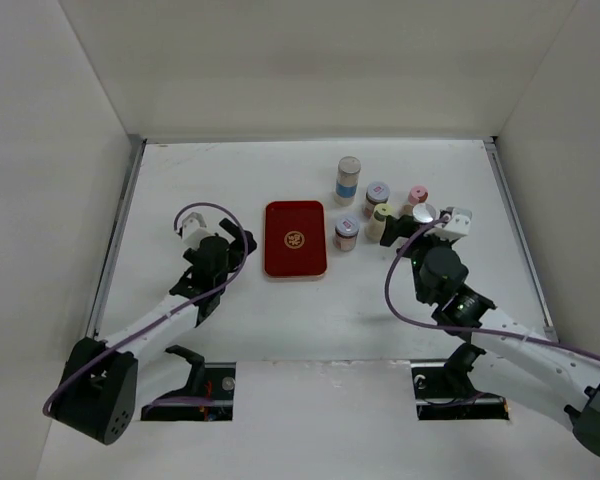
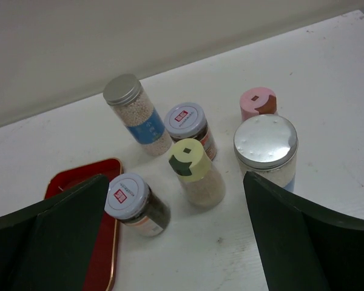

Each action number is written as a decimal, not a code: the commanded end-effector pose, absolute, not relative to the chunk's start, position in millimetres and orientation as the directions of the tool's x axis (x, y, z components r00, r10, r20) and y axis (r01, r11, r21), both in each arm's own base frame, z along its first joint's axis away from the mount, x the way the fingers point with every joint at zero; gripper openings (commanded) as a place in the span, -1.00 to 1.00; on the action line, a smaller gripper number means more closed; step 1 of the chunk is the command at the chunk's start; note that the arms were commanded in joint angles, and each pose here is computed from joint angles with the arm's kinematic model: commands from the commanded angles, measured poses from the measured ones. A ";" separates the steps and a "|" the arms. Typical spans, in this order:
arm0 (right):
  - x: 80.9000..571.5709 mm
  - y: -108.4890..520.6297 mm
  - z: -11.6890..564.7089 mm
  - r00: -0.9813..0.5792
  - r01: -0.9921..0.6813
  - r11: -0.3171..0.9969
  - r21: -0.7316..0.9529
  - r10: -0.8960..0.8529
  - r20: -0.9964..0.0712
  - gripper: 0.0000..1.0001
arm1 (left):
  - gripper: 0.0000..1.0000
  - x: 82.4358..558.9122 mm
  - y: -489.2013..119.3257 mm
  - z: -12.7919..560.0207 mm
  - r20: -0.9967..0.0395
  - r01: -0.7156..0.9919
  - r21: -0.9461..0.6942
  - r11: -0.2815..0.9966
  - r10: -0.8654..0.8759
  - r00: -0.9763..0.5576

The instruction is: Organize the condiment bottles

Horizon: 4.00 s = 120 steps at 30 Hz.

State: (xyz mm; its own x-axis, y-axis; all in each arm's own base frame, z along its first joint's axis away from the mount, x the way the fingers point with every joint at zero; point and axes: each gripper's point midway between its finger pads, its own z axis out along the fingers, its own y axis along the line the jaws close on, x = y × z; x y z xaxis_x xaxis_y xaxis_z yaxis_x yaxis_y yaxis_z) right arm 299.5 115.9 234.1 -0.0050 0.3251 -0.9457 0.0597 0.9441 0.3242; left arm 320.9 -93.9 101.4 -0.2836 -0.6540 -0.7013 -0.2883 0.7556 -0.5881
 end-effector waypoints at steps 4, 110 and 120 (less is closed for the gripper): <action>292.6 117.2 253.8 0.044 0.035 0.932 0.361 0.360 -0.932 1.00 | 1.00 325.6 -91.6 142.2 -0.725 -0.226 -0.619 0.752 -0.658 -0.204; 447.1 412.5 218.0 -0.218 -0.479 0.875 0.067 -0.045 -0.975 0.08 | 1.00 316.3 -60.6 110.2 -0.680 -0.175 -0.705 0.688 -0.725 -0.108; 447.2 422.3 219.4 -0.209 -0.489 0.870 0.071 -0.038 -0.977 0.16 | 1.00 316.9 -65.5 107.6 -0.669 -0.166 -0.713 0.682 -0.731 -0.130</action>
State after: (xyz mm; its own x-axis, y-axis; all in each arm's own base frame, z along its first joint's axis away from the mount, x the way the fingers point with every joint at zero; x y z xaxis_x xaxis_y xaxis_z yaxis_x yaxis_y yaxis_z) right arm 435.8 397.7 158.0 -0.3296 -0.1717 -0.9284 -0.4695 0.8829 0.0034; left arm 313.4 -63.0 97.5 -0.1524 -0.7147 -0.6827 -0.2030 0.6986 -0.6861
